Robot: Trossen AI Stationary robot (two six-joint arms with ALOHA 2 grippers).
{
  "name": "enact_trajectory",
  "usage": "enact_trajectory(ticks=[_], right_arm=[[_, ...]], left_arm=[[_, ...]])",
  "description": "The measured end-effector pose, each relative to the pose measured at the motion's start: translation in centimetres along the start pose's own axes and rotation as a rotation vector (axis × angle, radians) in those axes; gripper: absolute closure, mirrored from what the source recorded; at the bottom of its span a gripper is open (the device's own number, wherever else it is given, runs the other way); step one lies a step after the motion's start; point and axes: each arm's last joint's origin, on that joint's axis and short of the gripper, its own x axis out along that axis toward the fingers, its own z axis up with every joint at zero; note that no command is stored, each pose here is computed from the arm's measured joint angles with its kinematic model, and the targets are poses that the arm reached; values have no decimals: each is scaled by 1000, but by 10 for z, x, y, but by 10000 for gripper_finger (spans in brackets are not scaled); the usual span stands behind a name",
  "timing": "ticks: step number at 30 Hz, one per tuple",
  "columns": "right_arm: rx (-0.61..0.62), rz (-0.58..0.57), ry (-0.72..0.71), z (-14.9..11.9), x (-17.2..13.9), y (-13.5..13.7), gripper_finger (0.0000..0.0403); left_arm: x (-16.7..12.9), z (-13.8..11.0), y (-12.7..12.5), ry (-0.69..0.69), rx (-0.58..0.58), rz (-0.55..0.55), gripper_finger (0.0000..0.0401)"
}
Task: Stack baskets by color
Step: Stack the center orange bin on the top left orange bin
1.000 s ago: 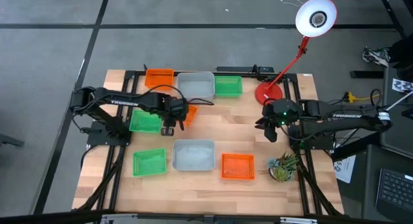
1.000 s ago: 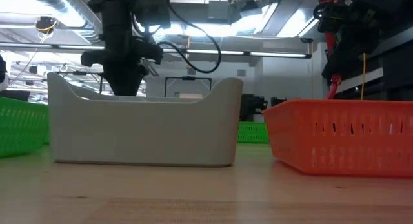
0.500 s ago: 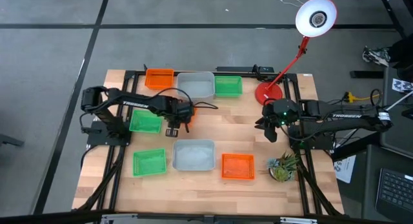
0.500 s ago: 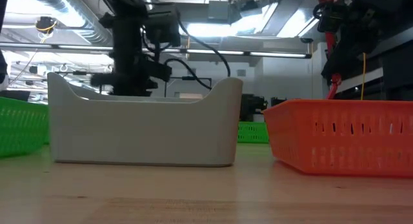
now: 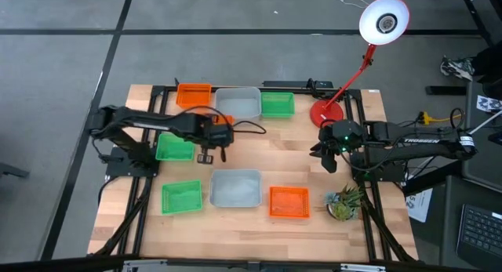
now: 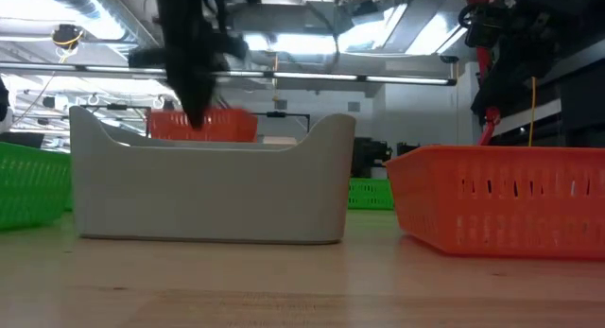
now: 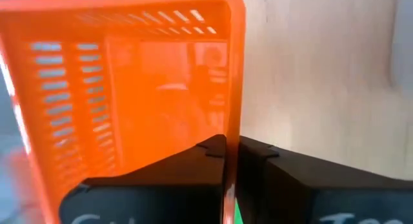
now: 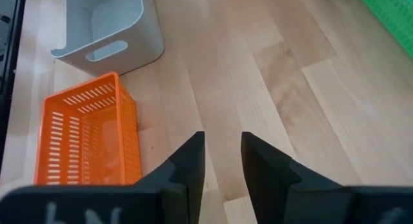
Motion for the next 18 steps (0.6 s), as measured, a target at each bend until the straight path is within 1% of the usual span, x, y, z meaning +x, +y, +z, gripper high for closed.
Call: enact_trajectory(ticks=[2, 4, 6, 8, 10, 12, 14, 16, 18], right_arm=[[-1, 0, 0, 0, 0, 0, 303], [0, 0, 1, 0, 0, 0, 303], [-2, 1, -1, 0, 0, 0, 303], [-3, 1, -2, 0, 0, 0, 303], [-13, 2, -5, 0, 0, 0, 303], [-29, 4, -12, 1, 0, 0, 303], [-32, 4, -13, 1, 0, 0, 303], [-30, 6, -19, 2, 0, 1, 303], [-29, 5, -16, 2, 0, 1, 303]], left_arm=[[-22, -7, 6, 12, -22, 65, 400], [-37, -20, 14, 79, -59, 186, 400], [-42, -42, 24, 197, -104, 277, 400], [-42, -58, 38, 265, -158, 329, 400], [-32, -68, 52, 276, -202, 285, 400], [-17, -79, 65, 308, -168, 215, 400], [-1, -84, 79, 300, -140, 182, 401], [15, -89, 95, 277, -155, 187, 401], [20, -93, 110, 260, -145, 220, 401]])
